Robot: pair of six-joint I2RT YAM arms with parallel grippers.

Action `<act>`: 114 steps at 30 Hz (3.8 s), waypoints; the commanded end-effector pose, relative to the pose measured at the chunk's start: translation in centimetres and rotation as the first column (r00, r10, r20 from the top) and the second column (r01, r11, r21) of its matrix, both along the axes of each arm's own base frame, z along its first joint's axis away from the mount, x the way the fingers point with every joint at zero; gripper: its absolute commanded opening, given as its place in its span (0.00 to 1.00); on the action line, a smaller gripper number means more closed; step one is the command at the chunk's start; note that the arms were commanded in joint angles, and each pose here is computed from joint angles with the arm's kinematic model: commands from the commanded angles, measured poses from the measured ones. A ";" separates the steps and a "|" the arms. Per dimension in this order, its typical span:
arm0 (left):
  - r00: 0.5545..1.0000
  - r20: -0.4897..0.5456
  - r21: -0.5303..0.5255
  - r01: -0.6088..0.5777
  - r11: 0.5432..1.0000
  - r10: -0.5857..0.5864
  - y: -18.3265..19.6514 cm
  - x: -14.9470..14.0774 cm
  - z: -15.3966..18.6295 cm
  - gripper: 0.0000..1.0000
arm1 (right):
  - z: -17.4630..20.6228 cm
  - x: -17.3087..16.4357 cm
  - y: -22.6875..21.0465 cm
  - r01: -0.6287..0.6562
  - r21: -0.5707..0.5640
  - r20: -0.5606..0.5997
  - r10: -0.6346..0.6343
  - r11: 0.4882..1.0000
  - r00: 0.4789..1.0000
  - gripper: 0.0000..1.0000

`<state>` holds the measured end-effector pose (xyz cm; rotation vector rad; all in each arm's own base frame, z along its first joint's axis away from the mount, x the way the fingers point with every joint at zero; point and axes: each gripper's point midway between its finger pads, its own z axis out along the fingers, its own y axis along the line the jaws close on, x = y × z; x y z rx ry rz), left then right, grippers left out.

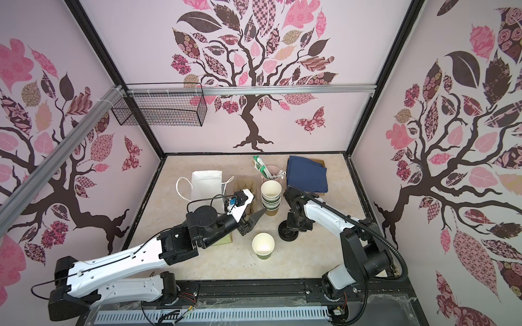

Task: Pack a coffee takeout order
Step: Pick up the lid from the lid.

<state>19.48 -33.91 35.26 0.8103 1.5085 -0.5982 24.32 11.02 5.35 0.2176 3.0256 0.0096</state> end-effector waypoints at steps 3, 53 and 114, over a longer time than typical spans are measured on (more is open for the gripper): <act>1.000 0.021 0.001 -0.006 1.000 0.006 0.1 0.2 0.1 0.59 | 0.5 0.3 0.2 -0.017 -0.016 -0.007 0.017 1.000 1.000 0.18; 0.660 0.285 0.800 0.235 0.552 -0.695 -5.7 -4.1 -11.7 0.63 | 12.2 -4.8 1.6 -0.052 0.212 0.007 0.051 0.976 0.999 0.13; 0.617 0.505 0.812 -0.103 0.574 -0.603 -10.4 -1.0 -11.6 0.22 | 18.8 -5.1 3.5 -0.053 0.350 0.047 0.039 0.935 0.998 0.34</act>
